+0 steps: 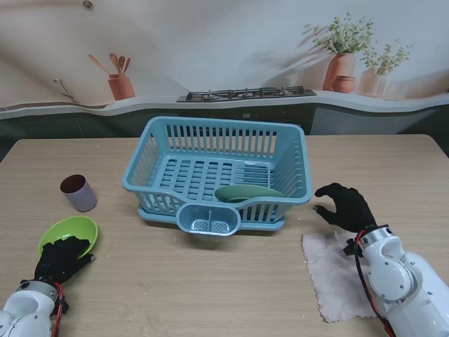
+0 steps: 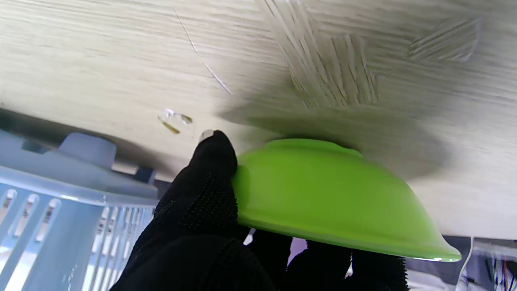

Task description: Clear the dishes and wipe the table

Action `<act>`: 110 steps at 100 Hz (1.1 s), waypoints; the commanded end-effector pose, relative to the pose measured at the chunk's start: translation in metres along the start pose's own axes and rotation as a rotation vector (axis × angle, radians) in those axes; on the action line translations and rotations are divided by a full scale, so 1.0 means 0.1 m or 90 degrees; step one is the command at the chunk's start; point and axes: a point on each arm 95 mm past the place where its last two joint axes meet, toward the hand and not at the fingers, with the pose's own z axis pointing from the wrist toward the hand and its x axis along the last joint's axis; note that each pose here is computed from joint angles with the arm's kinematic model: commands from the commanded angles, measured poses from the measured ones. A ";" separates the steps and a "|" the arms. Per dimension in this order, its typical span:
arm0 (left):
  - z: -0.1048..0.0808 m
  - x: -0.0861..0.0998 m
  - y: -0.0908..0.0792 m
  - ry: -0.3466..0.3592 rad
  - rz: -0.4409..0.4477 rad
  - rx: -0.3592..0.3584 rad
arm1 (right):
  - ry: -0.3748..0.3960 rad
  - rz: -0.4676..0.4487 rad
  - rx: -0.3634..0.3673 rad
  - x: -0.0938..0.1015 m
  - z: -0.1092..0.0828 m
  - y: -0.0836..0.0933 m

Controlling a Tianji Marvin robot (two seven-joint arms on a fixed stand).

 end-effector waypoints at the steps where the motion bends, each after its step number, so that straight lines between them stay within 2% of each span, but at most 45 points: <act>1: 0.00 0.00 0.02 0.005 0.003 -0.002 | 0.004 0.001 0.009 0.00 -0.01 -0.02; 34: -0.01 0.04 -0.12 0.061 0.024 0.048 | 0.005 0.005 0.013 0.01 -0.01 -0.03; 50: -0.02 0.07 -0.22 0.104 0.034 0.078 | 0.005 0.006 0.012 0.00 -0.01 -0.03; 83: -0.16 0.19 -0.51 0.167 0.058 0.116 | 0.005 0.008 0.010 0.00 -0.01 -0.03; 110: -0.27 0.31 -0.77 0.226 0.050 0.137 | 0.005 0.010 0.010 0.00 -0.02 -0.03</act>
